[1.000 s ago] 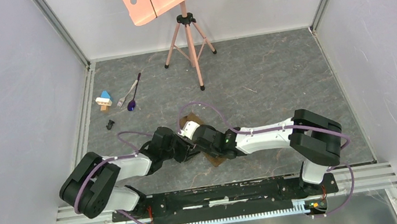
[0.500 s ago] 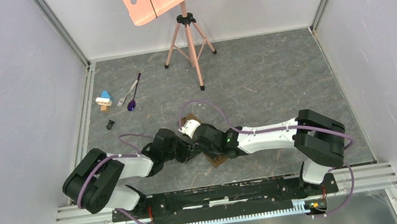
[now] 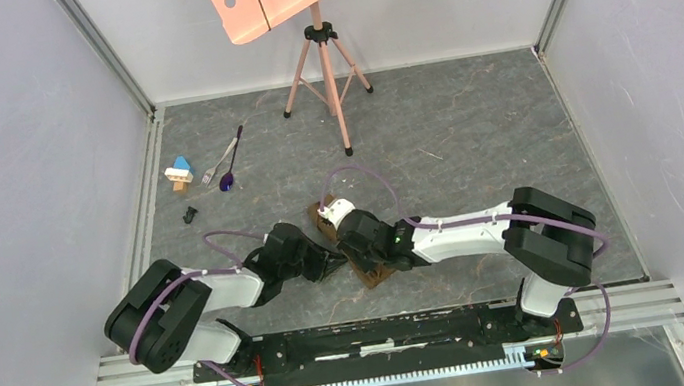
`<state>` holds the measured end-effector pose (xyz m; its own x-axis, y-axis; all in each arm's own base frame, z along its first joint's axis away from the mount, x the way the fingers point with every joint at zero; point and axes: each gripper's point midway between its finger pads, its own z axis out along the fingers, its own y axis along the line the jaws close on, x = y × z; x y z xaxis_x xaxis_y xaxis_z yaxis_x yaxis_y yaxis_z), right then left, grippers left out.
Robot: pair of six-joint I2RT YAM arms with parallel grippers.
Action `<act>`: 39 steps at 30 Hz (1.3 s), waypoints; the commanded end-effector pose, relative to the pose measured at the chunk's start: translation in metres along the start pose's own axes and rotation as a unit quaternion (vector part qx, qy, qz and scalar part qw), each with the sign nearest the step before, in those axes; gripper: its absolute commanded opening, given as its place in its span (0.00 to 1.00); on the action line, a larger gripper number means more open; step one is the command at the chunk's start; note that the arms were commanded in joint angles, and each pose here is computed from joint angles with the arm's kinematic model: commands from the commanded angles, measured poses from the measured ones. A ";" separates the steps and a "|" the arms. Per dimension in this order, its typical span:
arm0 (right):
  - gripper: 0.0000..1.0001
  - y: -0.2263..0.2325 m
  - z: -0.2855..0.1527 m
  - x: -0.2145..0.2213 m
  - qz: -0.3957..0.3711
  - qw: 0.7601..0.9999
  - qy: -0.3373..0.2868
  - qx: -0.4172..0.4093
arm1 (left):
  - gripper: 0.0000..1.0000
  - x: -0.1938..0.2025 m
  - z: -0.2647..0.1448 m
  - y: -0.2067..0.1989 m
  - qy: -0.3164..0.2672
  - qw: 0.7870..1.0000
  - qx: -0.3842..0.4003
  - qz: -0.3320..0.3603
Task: Fold the napkin into a case and place the utensils inside
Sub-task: Smooth out the smaller rectangle-folded napkin at the center of the board.
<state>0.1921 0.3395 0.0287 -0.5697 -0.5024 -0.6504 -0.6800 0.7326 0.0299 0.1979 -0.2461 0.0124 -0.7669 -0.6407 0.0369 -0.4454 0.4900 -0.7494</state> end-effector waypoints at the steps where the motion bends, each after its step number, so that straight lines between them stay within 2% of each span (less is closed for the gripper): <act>1: 0.00 0.007 -0.007 -0.028 0.039 0.998 -0.039 -0.016 | 0.02 -0.005 0.000 0.032 -0.025 0.998 -0.057 -0.010; 13: 0.00 0.000 0.012 0.011 0.087 0.996 -0.026 -0.027 | 0.04 -0.006 -0.001 0.027 -0.030 0.998 -0.055 0.004; 22: 0.03 -0.005 0.014 0.016 0.088 0.996 -0.020 -0.023 | 0.12 -0.008 -0.008 0.012 -0.037 0.999 -0.019 0.027; 27: 0.05 -0.006 0.013 0.014 0.086 0.996 -0.022 -0.022 | 0.21 -0.009 -0.015 -0.002 -0.045 0.998 0.018 0.048; 32: 0.06 -0.007 0.013 0.016 0.084 0.996 -0.023 -0.021 | 0.38 -0.017 -0.027 -0.011 -0.053 0.994 0.054 0.079; 36: 0.08 -0.007 0.013 0.014 0.082 0.996 -0.023 -0.023 | 0.47 -0.049 -0.050 -0.023 -0.090 0.986 0.073 0.116; 39: 0.08 -0.007 0.012 0.012 0.082 0.996 -0.027 -0.024 | 0.48 -0.065 -0.070 -0.048 -0.114 0.975 0.091 0.167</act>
<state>0.1984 0.3448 0.0221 -0.6401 -0.3250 -0.6962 -0.6050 0.7717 0.1960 0.2216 -0.1984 0.0575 -0.7125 -0.6805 -0.1712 -0.2725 0.4932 -0.8261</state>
